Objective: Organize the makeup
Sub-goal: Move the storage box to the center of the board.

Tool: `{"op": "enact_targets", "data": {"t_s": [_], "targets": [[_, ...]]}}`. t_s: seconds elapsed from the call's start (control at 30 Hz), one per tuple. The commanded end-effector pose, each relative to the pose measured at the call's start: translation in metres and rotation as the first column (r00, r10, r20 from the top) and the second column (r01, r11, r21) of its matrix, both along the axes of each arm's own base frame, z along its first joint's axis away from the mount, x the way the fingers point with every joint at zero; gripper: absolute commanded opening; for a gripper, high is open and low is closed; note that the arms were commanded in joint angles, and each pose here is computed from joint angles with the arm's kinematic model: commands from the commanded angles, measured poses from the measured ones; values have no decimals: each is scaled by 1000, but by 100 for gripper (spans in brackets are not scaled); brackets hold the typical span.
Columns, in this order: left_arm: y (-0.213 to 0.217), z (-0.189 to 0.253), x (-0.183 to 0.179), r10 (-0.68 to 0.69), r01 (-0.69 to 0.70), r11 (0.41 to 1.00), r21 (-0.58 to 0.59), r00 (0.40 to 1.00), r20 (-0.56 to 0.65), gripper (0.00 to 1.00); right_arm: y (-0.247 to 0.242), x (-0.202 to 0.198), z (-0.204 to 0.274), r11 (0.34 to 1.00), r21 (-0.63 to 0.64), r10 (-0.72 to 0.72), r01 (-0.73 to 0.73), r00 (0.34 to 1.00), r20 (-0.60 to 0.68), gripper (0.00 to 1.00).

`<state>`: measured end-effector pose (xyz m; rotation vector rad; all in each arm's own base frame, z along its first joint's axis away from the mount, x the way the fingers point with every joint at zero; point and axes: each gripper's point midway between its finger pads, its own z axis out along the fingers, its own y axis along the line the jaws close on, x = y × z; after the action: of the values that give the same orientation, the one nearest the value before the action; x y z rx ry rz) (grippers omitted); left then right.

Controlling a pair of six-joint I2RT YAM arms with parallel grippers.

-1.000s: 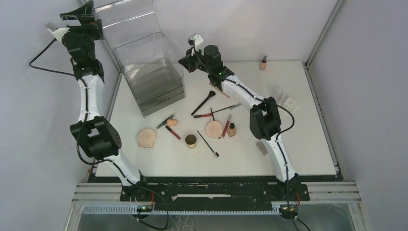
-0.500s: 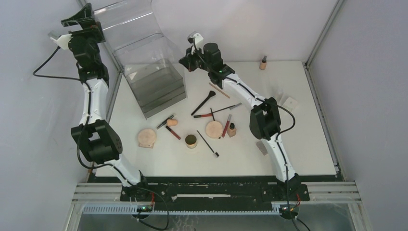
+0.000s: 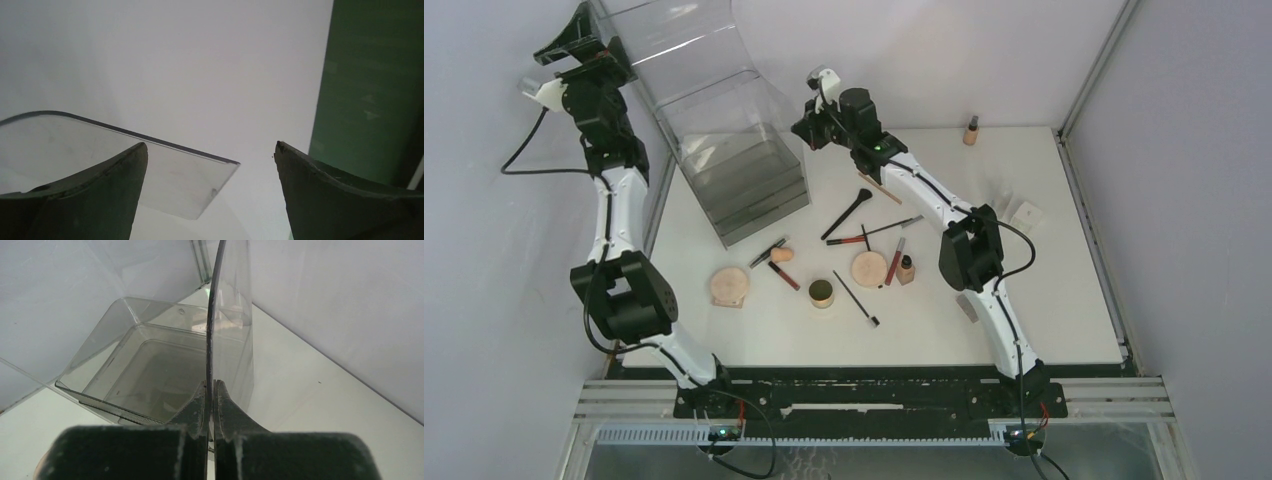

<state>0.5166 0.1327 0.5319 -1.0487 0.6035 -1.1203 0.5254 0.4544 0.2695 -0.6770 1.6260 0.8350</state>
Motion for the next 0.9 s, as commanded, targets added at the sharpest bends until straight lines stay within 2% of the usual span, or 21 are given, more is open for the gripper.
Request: {"op": "enact_targets", "data": {"t_s": [0.0,0.23,0.43,0.77,0.87], "targets": [[-9,65,-55,-19,30,999,-38,965,260,100,28,-38,31,986,99,137,-132,989,-50,0],[-19,59,-80,-33,41,999,-28,966,255,100,29,-38,31,985,108,142,-135,988,-56,0],[-28,52,-104,0,-8,999,39,979,203,100,28,-38,32,985,109,142,-135,988,-59,0],[-30,49,-113,4,-18,996,88,988,156,100,30,-41,35,983,114,149,-142,987,-61,0],[-37,43,-118,-2,-11,989,147,996,92,100,29,-41,34,984,110,148,-141,987,-65,0]]}}
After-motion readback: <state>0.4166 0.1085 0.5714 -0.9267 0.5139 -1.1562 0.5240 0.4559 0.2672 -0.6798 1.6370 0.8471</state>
